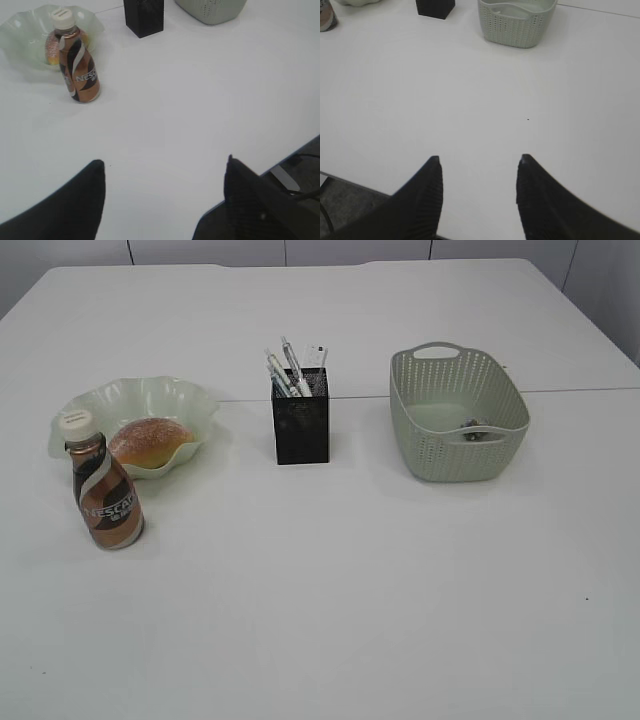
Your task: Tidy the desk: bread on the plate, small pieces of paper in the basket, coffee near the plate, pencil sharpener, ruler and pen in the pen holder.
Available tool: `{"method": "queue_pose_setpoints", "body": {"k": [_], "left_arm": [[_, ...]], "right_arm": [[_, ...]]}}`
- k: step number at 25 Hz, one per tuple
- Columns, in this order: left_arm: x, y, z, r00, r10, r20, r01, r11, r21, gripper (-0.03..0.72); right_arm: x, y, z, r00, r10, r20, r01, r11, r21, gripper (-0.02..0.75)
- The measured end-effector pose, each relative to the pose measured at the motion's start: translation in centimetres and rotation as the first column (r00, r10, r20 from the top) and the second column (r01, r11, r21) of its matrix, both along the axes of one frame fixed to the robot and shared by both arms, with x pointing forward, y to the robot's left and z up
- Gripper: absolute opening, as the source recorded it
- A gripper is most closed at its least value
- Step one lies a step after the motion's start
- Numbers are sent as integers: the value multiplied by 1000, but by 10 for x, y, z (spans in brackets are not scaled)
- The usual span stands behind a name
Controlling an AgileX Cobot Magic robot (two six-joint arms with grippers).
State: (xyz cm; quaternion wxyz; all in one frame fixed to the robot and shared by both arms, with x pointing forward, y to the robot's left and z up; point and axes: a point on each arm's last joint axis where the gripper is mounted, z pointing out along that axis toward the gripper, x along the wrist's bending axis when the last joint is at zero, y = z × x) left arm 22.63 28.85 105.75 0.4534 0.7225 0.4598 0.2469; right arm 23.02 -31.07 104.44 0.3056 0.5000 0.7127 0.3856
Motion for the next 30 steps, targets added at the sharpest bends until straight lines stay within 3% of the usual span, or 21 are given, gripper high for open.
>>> {"method": "queue_pose_setpoints", "body": {"k": [7, 20, 30], "left_arm": [[2, -2, 0, 986, 165, -1, -165, 986, -2, 542], [3, -2, 0, 979, 202, -1, -202, 979, -2, 541], [3, 1, 0, 975, 222, 11, -222, 975, 31, 539]], "right_arm": [[-2, 2, 0, 987, -159, 0, 159, 987, 0, 354], [-2, 2, 0, 984, -180, 0, 180, 984, 0, 354], [-2, 2, 0, 984, -180, 0, 180, 984, 0, 354]]}}
